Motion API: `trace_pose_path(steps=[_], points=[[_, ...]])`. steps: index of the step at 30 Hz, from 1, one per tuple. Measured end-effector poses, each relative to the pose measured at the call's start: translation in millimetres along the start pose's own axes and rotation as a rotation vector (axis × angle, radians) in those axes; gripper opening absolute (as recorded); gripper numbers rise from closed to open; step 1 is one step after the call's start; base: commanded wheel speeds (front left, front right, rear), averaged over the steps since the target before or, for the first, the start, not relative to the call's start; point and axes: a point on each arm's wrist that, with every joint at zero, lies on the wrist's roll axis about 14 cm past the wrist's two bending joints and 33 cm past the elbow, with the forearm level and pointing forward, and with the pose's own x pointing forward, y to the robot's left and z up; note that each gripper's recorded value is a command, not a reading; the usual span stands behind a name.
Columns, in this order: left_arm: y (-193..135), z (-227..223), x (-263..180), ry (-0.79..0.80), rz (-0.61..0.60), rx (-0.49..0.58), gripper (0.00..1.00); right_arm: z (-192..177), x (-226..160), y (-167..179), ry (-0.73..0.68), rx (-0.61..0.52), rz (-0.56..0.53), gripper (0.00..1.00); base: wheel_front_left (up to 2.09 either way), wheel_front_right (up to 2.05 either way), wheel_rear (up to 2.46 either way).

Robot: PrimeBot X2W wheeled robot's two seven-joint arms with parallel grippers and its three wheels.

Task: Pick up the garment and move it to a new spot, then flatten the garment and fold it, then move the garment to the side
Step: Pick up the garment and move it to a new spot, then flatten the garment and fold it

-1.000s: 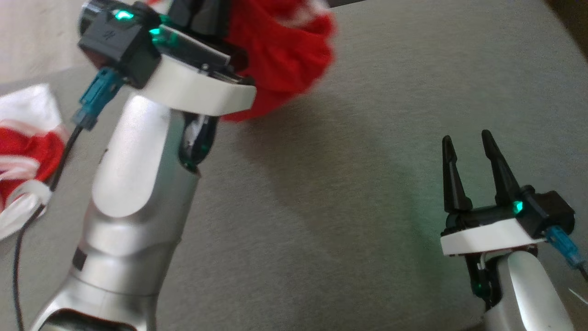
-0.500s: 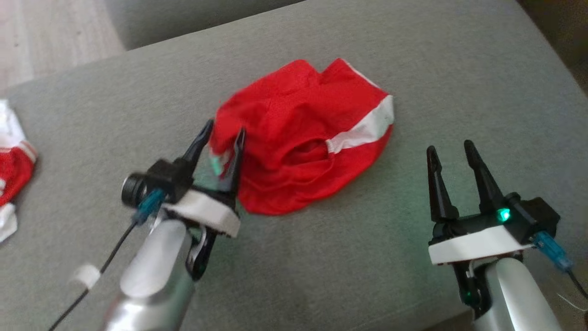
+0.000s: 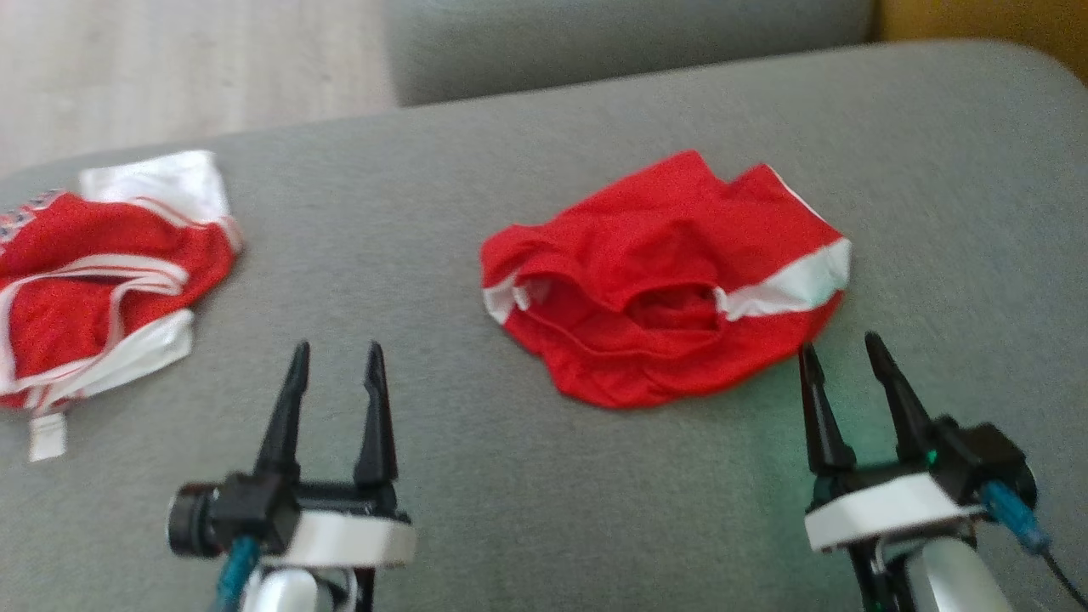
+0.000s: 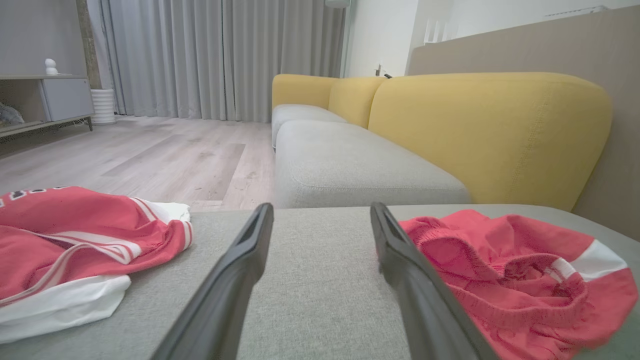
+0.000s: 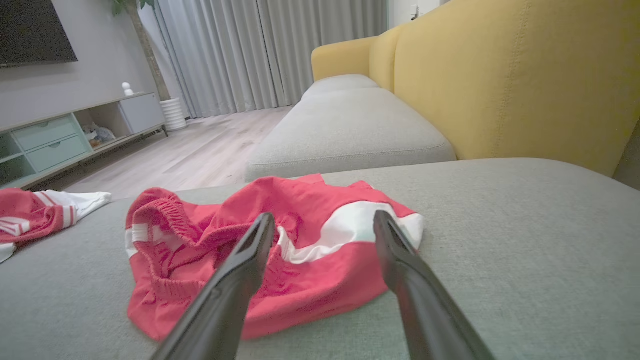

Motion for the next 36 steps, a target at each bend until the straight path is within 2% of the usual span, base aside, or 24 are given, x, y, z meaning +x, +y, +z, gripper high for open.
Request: trace_pose_path(steps=[10, 36], points=[[16.1, 15.3, -50.6, -0.039, 0.107, 0.005, 1.00, 9.8, -5.6, 24.0, -0.033, -0.019, 0.075, 1.00, 0.00, 0.00, 0.00], [13.1, 16.8, -51.6, -0.044, 0.109, 0.014, 1.00, 9.8, -8.9, 21.5, -0.033, -0.019, 0.067, 1.00, 0.00, 0.00, 0.00]])
